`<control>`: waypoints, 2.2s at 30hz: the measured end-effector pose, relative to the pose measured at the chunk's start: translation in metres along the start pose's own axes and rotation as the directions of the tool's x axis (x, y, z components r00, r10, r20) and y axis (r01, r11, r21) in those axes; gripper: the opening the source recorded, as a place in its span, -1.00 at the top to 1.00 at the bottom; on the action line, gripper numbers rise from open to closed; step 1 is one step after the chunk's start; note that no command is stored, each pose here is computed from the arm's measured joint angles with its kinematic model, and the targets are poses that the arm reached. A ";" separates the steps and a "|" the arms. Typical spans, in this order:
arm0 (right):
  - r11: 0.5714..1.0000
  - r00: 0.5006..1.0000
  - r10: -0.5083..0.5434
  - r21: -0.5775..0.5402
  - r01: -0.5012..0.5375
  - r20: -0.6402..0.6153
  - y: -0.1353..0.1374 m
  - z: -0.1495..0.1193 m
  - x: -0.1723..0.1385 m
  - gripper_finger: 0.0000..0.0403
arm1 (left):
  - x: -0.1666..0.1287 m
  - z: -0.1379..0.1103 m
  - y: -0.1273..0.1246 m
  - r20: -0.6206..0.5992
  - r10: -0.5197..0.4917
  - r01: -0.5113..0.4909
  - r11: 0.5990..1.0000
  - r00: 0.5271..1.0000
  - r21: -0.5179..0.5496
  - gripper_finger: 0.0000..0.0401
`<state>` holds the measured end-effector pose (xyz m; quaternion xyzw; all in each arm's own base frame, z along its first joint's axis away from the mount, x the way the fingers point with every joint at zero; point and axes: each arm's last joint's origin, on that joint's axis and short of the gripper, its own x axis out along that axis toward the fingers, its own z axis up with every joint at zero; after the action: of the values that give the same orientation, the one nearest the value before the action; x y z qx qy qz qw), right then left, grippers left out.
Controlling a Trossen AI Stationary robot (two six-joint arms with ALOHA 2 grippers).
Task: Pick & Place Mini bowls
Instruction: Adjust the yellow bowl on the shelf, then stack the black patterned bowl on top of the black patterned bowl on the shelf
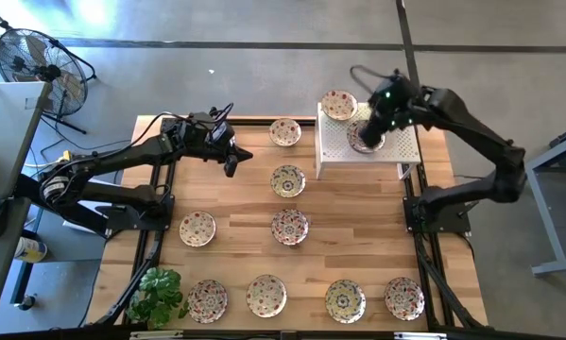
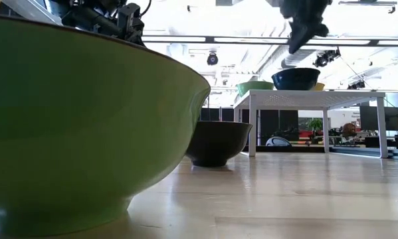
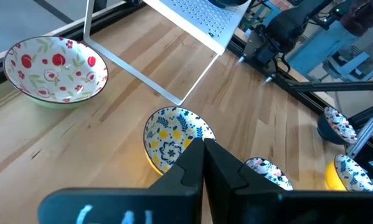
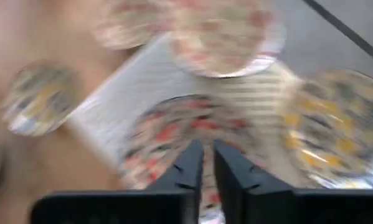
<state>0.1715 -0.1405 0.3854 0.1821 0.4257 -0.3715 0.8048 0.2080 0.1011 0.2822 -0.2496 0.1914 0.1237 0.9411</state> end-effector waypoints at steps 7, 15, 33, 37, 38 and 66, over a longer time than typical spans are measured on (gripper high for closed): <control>0.962 0.984 -0.150 0.214 0.168 -0.098 -0.051 0.020 0.050 0.93 | 0.000 0.003 -0.001 0.032 -0.011 0.010 0.999 0.999 0.031 1.00; 0.942 0.968 -0.147 0.271 0.200 -0.201 -0.072 0.022 0.080 0.99 | 0.000 0.004 -0.001 0.040 -0.013 0.012 0.999 0.999 0.033 1.00; 0.953 0.984 -0.056 0.286 0.102 -0.166 -0.070 0.020 0.067 1.00 | 0.000 0.004 -0.001 0.041 -0.014 0.013 0.999 0.999 0.033 1.00; 0.957 0.996 -0.059 0.280 0.077 -0.071 -0.065 0.021 0.039 1.00 | 0.000 0.004 -0.001 0.041 -0.014 0.013 0.999 0.999 0.040 1.00; 0.960 0.997 -0.054 0.273 0.064 -0.046 -0.062 0.020 0.031 1.00 | 0.000 0.004 -0.001 0.041 -0.014 0.012 0.999 0.999 0.040 1.00; 0.932 0.901 0.363 -0.093 -0.351 0.236 0.098 -0.022 -0.060 0.94 | 0.000 0.004 0.001 0.055 0.049 -0.049 0.999 0.997 0.005 1.00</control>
<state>0.2116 -0.0358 0.4200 0.1892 0.2893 -0.2273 0.9104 0.2088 0.1037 0.2851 -0.2385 0.1717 0.1529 0.9435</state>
